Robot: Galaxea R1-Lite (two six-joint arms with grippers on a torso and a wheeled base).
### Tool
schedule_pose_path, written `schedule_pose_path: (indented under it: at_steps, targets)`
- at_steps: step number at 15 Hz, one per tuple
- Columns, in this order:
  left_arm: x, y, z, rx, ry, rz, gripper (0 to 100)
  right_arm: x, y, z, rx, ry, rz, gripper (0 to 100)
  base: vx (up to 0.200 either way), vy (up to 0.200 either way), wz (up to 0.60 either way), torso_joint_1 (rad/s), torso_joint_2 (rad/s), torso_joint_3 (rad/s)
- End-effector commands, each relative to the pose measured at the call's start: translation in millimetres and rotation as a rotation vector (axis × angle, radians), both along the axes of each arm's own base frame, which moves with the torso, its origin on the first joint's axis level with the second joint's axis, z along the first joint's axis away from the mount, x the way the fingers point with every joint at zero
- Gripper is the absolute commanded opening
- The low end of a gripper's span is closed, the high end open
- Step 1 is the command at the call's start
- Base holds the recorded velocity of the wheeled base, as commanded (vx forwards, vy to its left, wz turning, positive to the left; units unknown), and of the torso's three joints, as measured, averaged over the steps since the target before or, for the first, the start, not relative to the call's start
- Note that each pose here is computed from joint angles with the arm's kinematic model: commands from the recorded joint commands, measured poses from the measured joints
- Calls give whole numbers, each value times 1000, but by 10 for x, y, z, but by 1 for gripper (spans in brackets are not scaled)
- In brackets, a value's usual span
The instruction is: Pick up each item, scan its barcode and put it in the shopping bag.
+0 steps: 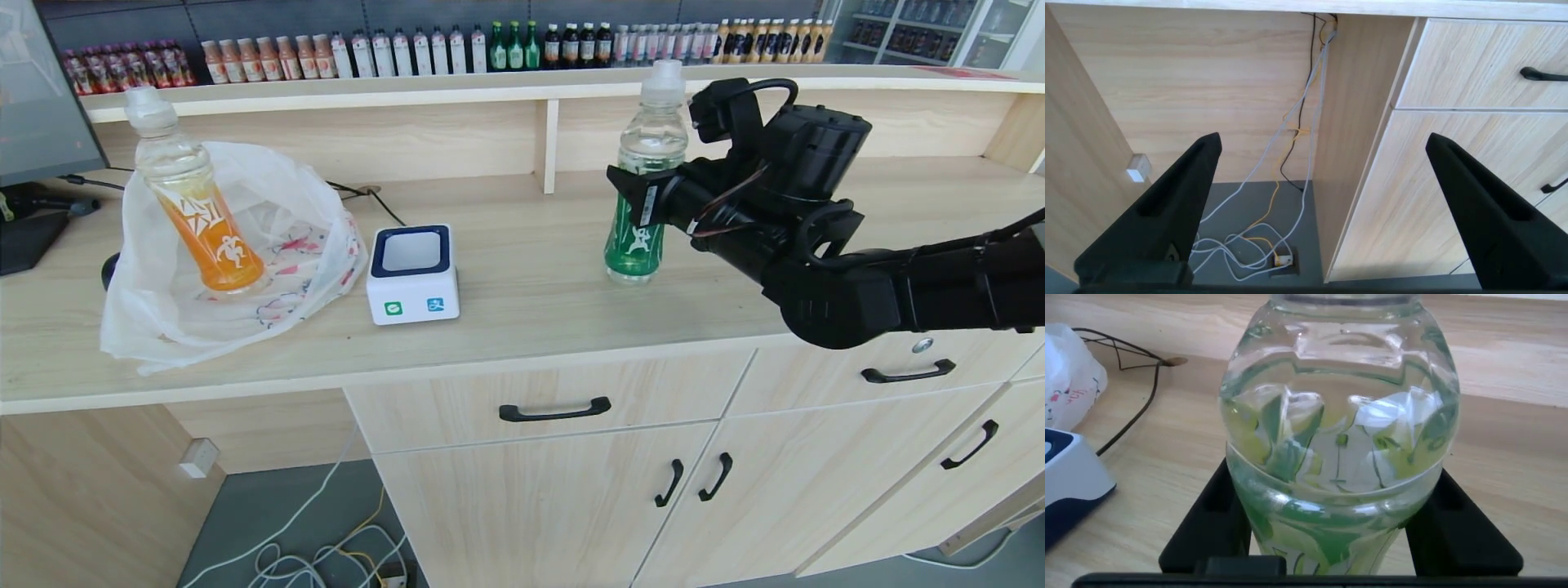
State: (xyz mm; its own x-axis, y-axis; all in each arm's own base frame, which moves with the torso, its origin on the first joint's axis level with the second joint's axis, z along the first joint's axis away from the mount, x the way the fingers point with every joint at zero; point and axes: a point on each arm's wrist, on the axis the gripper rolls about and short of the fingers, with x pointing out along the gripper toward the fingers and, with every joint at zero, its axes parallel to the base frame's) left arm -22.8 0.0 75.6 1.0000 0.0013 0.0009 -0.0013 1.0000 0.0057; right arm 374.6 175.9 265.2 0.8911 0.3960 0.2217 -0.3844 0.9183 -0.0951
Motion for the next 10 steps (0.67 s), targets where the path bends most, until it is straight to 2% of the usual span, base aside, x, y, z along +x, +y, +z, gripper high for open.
schedule_pose_path:
  at_steps: [1,5,10]
  targets:
    - [0,0,0,0,-1,0,100,-87,-7,125,14,-29,8,0,0,0,0,0,0,0]
    - [0,0,0,0,-1,0,100,-345,-41,283,24,-50,23,0,0,0,0,0,0,0]
    - [0,0,0,0,-1,0,100,-914,-330,372,2,-45,18,0,0,0,0,0,0,0]
